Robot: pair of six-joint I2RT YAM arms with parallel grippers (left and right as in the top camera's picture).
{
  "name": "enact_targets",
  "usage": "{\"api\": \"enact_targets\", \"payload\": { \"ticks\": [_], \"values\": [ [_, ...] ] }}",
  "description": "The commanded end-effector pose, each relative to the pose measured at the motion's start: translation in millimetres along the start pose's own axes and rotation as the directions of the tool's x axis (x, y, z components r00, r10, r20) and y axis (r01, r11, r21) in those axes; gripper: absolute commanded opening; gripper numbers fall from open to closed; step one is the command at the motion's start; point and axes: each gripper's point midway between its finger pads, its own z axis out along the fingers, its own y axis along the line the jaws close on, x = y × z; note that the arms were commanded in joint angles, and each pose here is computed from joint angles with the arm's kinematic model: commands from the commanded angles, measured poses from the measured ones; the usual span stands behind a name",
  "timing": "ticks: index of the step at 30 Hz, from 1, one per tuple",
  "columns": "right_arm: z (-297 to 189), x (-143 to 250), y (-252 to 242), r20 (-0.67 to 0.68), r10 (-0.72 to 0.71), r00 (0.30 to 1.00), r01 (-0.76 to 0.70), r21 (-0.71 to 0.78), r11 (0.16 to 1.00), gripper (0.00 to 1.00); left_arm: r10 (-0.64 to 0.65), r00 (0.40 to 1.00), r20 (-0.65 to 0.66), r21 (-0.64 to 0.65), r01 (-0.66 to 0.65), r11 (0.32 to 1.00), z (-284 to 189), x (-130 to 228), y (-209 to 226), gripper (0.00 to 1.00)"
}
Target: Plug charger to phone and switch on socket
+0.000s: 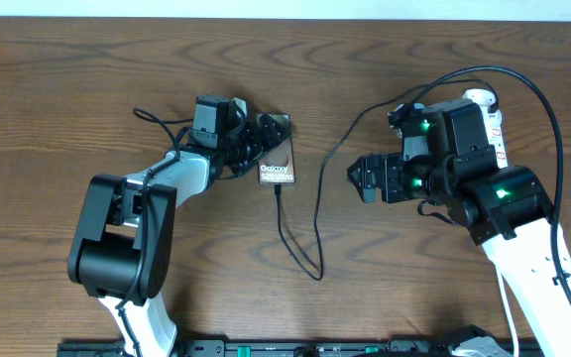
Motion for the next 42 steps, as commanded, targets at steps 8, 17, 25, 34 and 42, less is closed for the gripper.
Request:
{"api": "enact_targets", "payload": {
  "ticks": [8,17,25,34,42],
  "values": [
    [-15,-9,-54,0.055,0.048,0.997,-0.059,0.212,0.975,0.99,-0.126,0.989,0.071,-0.226,0.14,0.964,-19,-12,78,0.99],
    [-35,-15,-138,0.127,0.23,0.965,-0.26,0.336,0.905,0.9,-0.13,0.985,0.111,-0.264,0.155,0.952,-62,-28,90,0.99],
    [-16,-15,-225,0.155,0.403,0.902,-0.429,0.415,0.802,0.01,0.141,0.977,0.162,-0.214,-0.105,0.971,-119,-34,23,0.99],
    [25,-6,-295,0.15,0.518,0.842,-0.53,0.41,0.743,0.01,0.389,0.89,0.236,-0.199,-0.348,0.916,-189,-14,-39,0.99],
    [47,-3,-326,0.144,0.518,0.843,-0.529,0.399,0.749,0.01,0.441,0.868,0.229,-0.21,-0.399,0.893,-208,2,-46,1.0]
  ]
}}
